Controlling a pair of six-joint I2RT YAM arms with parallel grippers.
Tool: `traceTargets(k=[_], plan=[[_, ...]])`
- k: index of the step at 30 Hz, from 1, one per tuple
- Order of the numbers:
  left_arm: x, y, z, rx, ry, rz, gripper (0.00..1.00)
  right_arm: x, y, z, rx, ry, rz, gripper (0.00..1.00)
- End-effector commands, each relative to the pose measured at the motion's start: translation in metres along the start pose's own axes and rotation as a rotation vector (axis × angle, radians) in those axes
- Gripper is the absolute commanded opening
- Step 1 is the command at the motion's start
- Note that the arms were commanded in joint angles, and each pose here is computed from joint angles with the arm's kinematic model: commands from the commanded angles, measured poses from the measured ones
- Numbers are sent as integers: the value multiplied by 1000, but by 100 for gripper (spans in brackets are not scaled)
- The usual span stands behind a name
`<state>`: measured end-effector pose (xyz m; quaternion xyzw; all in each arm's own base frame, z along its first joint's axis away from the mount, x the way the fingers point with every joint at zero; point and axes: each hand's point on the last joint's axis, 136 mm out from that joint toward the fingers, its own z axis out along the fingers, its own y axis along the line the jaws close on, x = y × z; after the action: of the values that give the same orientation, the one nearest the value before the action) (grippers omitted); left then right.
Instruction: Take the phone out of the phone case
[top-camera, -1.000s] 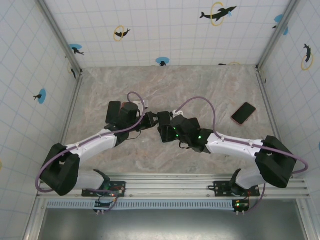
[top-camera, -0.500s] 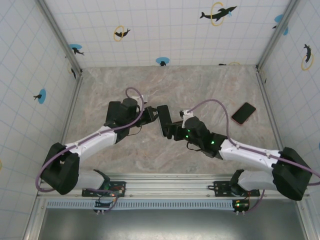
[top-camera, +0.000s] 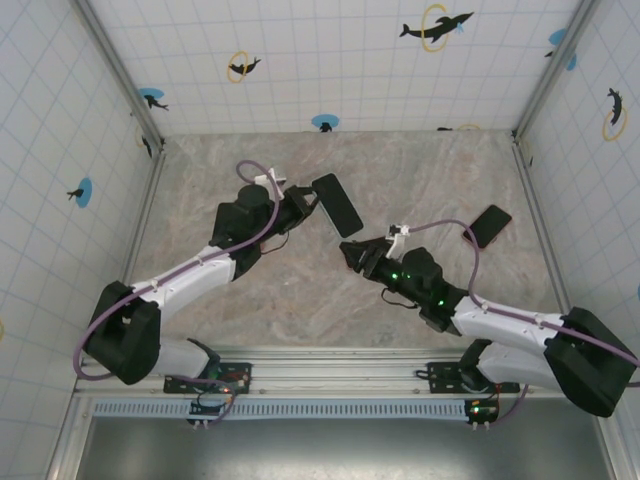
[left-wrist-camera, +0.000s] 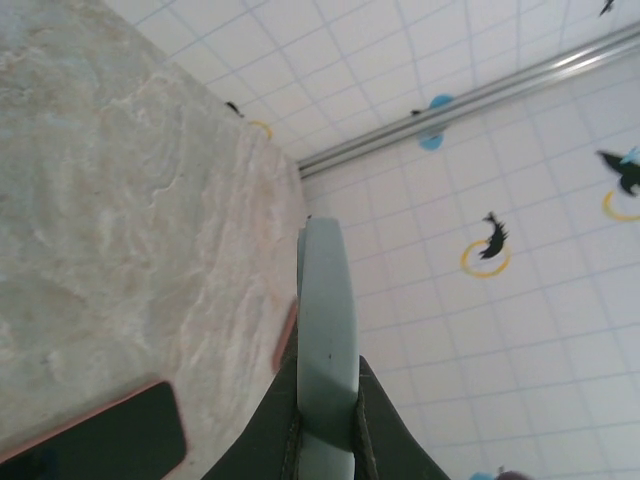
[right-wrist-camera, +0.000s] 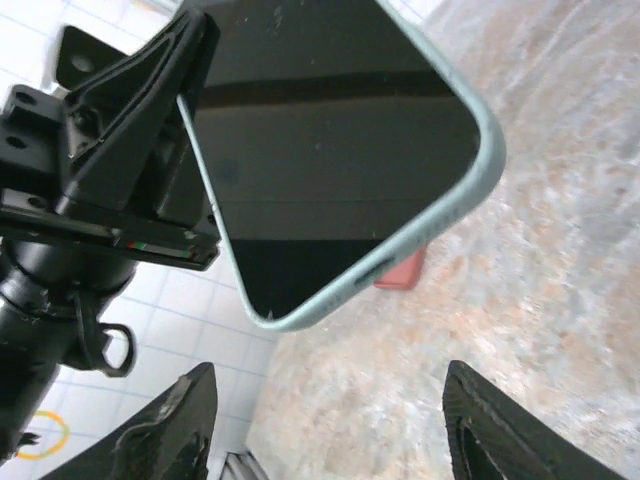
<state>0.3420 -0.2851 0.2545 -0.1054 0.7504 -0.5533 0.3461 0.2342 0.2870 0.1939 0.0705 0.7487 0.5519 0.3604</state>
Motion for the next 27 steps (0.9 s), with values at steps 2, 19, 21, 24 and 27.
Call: traceTargets(k=[2,19,21,24,27], plan=[[-27,-47,-4,160,-91,-79,8,-24,37,-1,-175,-95,134,52],[-26,-69,-13,218,-106,-144,8,-53,65,3,-332,-166,214,20],[-26,-69,-13,220,-109,-152,8,-52,65,3,-329,-161,209,19],[-25,-69,-13,223,-106,-157,8,-51,64,4,-325,-154,193,18],[-24,-72,-13,235,-102,-173,8,-49,65,7,-318,-142,154,18]])
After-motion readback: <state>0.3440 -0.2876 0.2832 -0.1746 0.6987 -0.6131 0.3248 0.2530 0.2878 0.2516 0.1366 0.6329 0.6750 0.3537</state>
